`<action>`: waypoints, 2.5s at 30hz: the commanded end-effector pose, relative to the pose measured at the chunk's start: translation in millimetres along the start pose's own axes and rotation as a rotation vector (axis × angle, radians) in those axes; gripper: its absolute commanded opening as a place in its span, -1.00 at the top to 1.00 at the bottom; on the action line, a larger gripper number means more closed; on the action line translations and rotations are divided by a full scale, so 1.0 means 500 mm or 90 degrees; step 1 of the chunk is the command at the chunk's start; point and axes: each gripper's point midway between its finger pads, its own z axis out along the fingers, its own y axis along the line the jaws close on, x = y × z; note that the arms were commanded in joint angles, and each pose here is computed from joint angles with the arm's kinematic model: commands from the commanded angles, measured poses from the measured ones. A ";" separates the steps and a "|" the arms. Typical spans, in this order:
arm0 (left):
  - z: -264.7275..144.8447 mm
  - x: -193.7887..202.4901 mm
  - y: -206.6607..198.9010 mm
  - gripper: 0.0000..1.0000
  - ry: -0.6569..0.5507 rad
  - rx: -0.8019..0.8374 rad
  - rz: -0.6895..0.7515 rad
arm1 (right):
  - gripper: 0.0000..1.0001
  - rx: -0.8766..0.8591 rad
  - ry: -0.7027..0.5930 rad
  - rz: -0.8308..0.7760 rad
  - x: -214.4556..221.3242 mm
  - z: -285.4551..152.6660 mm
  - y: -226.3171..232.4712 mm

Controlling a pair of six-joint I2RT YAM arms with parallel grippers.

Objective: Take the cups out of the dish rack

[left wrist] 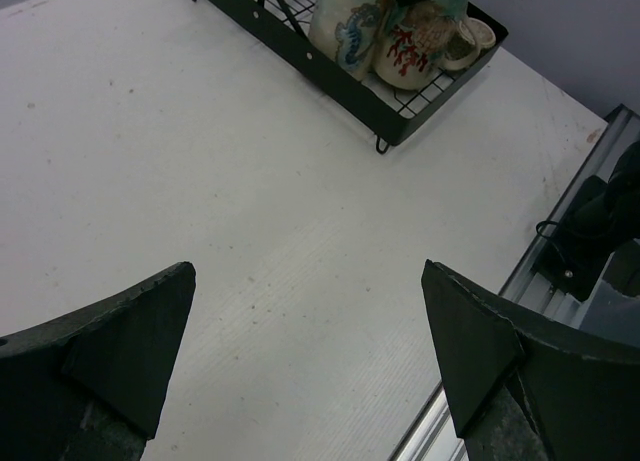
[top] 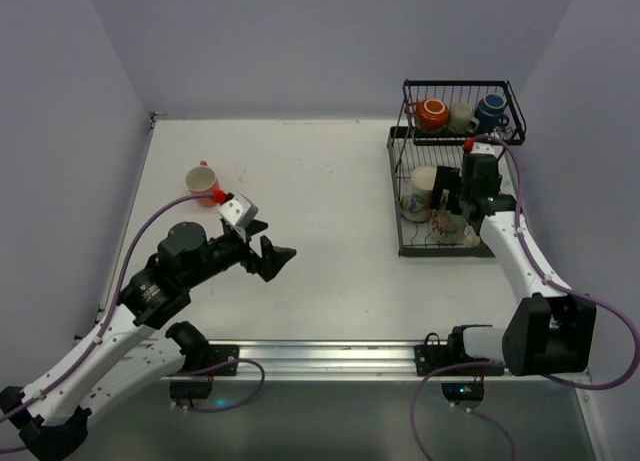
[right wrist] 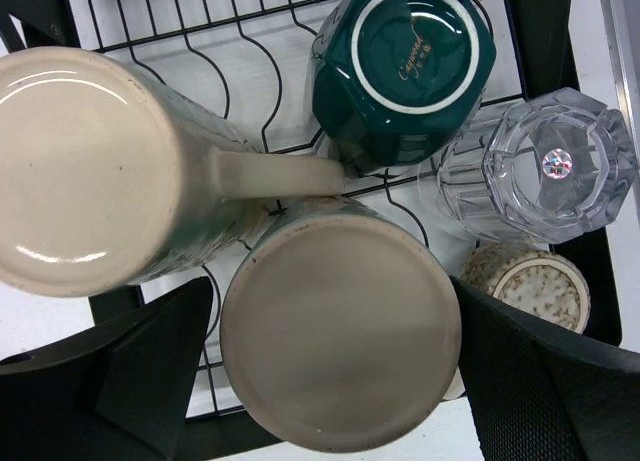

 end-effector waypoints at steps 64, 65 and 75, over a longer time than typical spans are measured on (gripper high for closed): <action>0.235 -0.035 -0.133 -0.02 -0.196 0.326 -0.428 | 0.81 -0.850 -0.135 0.285 0.006 -0.422 0.407; 0.237 -0.023 -0.126 0.13 -0.185 0.309 -0.433 | 0.75 -0.852 -0.119 0.289 0.014 -0.414 0.415; 0.195 -0.111 -0.016 1.00 -0.217 0.044 -0.272 | -0.98 -0.836 -0.088 0.308 0.049 -0.376 0.441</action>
